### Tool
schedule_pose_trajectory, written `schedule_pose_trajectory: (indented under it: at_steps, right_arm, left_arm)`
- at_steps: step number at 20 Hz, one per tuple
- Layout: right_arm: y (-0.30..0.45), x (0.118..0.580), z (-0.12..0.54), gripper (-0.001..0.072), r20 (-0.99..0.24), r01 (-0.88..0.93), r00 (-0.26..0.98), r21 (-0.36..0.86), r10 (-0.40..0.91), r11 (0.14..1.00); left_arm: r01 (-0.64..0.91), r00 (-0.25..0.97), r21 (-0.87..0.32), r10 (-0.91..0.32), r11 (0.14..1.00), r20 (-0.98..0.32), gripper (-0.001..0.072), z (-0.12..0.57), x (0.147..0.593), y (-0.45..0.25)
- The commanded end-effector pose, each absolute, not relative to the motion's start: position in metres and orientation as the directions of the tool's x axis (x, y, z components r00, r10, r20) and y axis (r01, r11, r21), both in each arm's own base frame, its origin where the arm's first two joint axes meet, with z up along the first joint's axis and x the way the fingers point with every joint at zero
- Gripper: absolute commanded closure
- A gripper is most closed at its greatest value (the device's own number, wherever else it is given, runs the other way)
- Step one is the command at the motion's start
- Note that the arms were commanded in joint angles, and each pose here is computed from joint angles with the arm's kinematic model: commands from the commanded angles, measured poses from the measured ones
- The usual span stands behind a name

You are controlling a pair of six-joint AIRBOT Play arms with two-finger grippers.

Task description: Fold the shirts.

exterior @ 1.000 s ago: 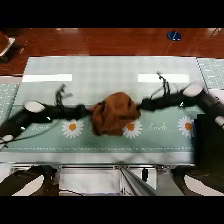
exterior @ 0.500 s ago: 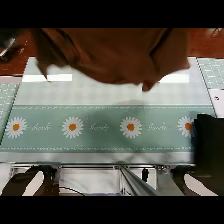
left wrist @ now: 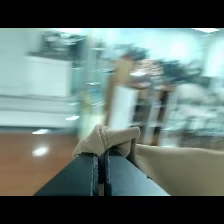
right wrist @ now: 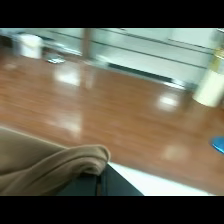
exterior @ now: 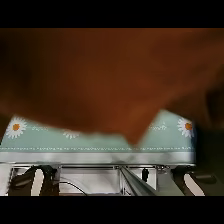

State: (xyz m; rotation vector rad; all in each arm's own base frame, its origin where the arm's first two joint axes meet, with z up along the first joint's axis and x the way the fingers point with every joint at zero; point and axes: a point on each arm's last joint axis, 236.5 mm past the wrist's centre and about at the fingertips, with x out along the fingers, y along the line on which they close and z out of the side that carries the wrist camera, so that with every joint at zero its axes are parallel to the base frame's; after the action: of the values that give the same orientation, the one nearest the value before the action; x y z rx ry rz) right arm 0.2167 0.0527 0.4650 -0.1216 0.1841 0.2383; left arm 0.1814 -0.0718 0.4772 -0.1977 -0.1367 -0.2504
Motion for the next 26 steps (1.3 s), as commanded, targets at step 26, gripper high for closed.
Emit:
schedule_pose_trajectory:
  at_steps: [26]
  right_arm:
    - [0.103, 0.528, 0.032, 0.0689, -0.777, -0.093, 0.456, 0.443, 0.434, 0.892]
  left_arm:
    - [-0.365, 0.666, -0.625, -0.275, 0.69, -0.693, 0.0684, -0.041, 0.357, 0.013]
